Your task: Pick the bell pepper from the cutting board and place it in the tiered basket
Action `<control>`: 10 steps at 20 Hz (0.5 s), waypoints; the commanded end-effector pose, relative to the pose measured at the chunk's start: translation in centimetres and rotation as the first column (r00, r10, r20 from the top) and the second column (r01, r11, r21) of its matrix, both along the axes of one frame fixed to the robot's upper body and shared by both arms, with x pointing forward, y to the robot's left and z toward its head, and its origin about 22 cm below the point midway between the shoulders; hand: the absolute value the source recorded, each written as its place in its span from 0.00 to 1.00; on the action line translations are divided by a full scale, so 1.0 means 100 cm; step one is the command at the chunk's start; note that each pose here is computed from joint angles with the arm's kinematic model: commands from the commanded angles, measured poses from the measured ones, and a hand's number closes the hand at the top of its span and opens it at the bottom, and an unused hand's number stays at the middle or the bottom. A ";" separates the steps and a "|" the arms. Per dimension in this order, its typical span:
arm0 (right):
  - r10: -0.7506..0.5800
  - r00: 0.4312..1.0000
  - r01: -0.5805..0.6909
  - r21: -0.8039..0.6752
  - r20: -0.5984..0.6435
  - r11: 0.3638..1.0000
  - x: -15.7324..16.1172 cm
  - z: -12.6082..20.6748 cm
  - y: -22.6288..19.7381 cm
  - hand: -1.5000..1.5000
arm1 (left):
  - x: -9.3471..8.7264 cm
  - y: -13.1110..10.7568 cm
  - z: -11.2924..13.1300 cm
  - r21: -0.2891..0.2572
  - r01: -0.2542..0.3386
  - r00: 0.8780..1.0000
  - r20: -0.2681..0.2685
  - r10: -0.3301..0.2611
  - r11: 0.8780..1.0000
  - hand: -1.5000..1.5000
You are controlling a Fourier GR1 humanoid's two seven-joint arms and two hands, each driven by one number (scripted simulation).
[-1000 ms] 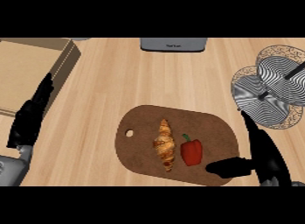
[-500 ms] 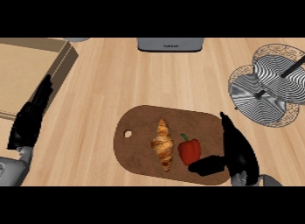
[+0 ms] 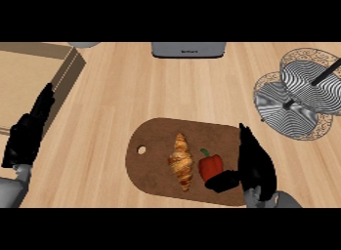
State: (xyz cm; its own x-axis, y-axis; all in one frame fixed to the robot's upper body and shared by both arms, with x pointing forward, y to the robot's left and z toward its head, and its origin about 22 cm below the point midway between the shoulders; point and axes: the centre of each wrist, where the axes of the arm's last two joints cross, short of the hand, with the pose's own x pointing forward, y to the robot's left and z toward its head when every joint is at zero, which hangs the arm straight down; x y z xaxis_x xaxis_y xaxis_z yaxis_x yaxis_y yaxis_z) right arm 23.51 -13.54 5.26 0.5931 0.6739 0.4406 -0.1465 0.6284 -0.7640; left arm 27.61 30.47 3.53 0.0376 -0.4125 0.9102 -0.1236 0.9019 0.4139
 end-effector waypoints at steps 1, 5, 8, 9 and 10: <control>-0.126 0.981 0.117 -0.068 -0.150 0.991 -0.003 0.006 0.020 0.00 | 0.001 0.003 0.008 -0.006 -0.009 1.000 0.000 0.009 1.000 0.50; -0.156 0.971 0.144 -0.075 -0.180 0.987 0.002 0.000 0.022 0.00 | -0.005 -0.008 -0.009 0.004 -0.001 1.000 0.005 0.001 1.000 0.50; -0.165 0.967 0.154 -0.070 -0.195 0.986 0.005 -0.001 0.032 0.00 | 0.001 -0.006 -0.007 0.004 -0.019 1.000 0.006 0.019 1.000 0.50; -0.179 0.966 0.168 -0.074 -0.187 0.983 0.009 0.000 0.033 0.00 | 0.003 -0.005 0.013 0.005 -0.002 1.000 0.018 0.002 1.000 0.50; -0.162 0.964 0.151 -0.069 -0.210 0.986 0.011 0.002 0.037 0.00 | 0.002 -0.008 -0.001 0.007 0.002 1.000 0.010 -0.002 1.000 0.50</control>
State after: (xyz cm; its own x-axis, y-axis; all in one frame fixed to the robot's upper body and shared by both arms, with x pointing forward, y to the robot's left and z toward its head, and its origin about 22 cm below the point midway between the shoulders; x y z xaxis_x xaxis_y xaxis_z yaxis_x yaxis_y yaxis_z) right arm 23.88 -11.27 4.42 0.6271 0.6644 0.4066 -0.1704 0.6263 -0.7607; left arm 27.70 29.96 3.49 0.0339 -0.4154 0.9090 -0.1319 0.8997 0.4160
